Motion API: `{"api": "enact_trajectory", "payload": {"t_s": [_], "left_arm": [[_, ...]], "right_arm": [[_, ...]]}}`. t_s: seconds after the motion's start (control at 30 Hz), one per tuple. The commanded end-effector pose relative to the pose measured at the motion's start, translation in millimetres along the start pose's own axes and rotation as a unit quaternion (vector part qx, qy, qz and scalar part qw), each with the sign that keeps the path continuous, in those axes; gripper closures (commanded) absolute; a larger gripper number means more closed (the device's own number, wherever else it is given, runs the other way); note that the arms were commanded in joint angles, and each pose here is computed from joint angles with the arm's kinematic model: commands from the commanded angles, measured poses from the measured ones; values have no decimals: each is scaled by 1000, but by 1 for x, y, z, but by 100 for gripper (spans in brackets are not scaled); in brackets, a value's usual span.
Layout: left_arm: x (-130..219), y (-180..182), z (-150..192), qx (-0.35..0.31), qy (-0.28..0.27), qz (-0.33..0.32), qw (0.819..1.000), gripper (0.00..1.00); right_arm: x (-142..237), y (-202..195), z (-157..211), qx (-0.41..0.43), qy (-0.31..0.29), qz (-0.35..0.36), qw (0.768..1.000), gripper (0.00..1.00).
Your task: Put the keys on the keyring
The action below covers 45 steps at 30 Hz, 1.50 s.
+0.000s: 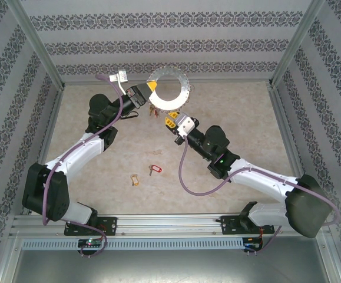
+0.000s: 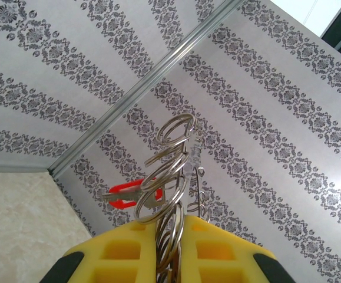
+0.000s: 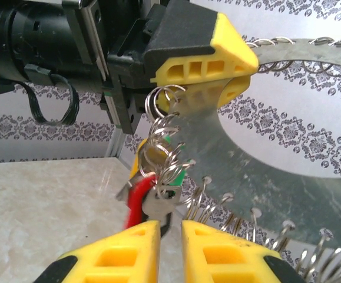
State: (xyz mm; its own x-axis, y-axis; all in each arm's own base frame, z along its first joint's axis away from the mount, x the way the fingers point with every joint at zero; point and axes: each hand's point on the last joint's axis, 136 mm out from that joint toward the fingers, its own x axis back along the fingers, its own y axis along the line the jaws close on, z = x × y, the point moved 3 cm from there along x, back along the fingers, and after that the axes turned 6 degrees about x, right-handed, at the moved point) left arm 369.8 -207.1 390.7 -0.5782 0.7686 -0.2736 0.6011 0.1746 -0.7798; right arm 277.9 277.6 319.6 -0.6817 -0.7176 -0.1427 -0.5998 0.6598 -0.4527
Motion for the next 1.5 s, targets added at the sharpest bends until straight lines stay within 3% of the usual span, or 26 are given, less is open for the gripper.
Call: {"api": "enact_trajectory", "payload": {"t_s": [0.0,0.83,1.47], "left_arm": [[4,-34,-8,-39,-23,47,998,100],[7,-36,-10,-32,-49,46,997,100],[8,-39,-5,-32,-50,49,997,100]], "right_arm": [[-4,-12,-22,1,-34,29,999,81],[4,0,-21,-5,-32,20,999,80],[-13,-1,-24,0,-32,38,999,79]]}}
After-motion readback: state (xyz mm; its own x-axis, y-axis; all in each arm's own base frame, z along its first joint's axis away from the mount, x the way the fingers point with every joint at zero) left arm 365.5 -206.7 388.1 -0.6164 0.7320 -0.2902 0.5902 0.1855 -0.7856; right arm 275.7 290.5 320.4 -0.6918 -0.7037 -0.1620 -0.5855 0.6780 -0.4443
